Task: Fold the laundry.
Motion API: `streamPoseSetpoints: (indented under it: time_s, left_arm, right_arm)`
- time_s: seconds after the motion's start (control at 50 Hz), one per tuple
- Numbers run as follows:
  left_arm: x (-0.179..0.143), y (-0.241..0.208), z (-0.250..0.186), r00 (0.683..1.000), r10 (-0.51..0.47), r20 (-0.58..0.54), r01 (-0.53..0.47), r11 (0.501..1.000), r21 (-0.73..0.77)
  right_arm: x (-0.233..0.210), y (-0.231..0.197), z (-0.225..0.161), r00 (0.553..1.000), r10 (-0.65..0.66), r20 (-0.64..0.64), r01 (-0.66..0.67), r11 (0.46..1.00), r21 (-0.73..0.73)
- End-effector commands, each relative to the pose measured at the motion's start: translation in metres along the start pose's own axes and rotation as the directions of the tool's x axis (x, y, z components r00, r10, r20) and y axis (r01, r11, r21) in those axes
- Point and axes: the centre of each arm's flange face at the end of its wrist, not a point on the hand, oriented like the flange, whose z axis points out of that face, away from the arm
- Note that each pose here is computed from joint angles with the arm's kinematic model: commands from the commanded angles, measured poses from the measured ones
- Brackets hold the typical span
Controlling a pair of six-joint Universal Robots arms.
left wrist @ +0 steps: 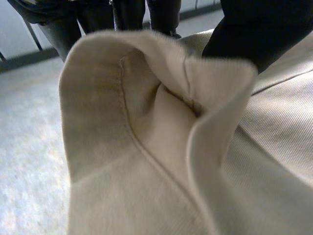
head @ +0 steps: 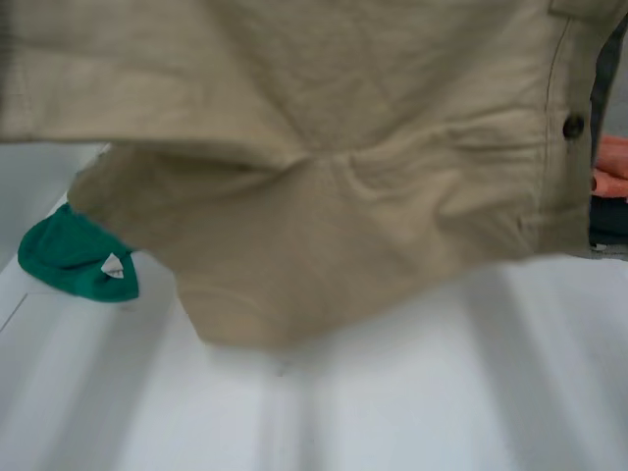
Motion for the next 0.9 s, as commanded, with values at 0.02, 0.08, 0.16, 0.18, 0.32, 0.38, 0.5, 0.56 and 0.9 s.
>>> streamPoseSetpoints:
  time_s: [0.02, 0.08, 0.16, 0.18, 0.32, 0.38, 0.5, 0.56, 0.9]
  left_arm:
    - [0.010, 0.092, 0.009, 0.999, 0.037, -0.036, -0.043, 0.979, -0.199]
    - [0.015, 0.150, 0.009, 0.996, 0.066, -0.062, -0.082, 0.949, -0.305]
    - [0.013, 0.218, 0.011, 0.988, 0.123, -0.089, -0.147, 0.914, -0.379]
    - [0.015, 0.230, 0.011, 0.987, 0.128, -0.097, -0.156, 0.909, -0.386]
    - [0.027, 0.330, 0.007, 0.978, 0.111, -0.179, -0.175, 0.901, -0.397]
    - [0.026, 0.362, 0.008, 0.975, 0.114, -0.189, -0.179, 0.909, -0.377]
    - [0.024, 0.383, 0.018, 0.979, 0.141, -0.150, -0.184, 0.929, -0.322]
    - [0.024, 0.382, 0.020, 0.981, 0.149, -0.121, -0.181, 0.927, -0.327]
    - [0.074, 0.254, -0.069, 0.989, 0.071, -0.127, -0.136, 0.770, -0.623]
  right_arm:
    - [-0.033, 0.101, 0.025, 0.994, 0.101, 0.045, -0.087, 0.965, -0.249]
    - [-0.045, 0.132, 0.030, 0.992, 0.115, 0.043, -0.096, 0.944, -0.315]
    - [-0.062, 0.195, 0.043, 0.994, 0.111, -0.001, -0.103, 0.911, -0.399]
    - [-0.066, 0.208, 0.045, 0.994, 0.105, -0.012, -0.101, 0.909, -0.405]
    - [-0.115, 0.283, 0.054, 0.995, 0.092, -0.037, -0.099, 0.912, -0.399]
    - [-0.132, 0.306, 0.057, 0.995, 0.088, -0.039, -0.096, 0.920, -0.379]
    - [-0.154, 0.343, 0.068, 0.998, 0.042, -0.038, -0.051, 0.953, -0.298]
    - [-0.148, 0.334, 0.072, 0.999, 0.030, -0.043, -0.041, 0.958, -0.283]
    - [-0.091, 0.278, -0.003, 0.954, 0.122, 0.274, 0.035, 0.863, -0.504]
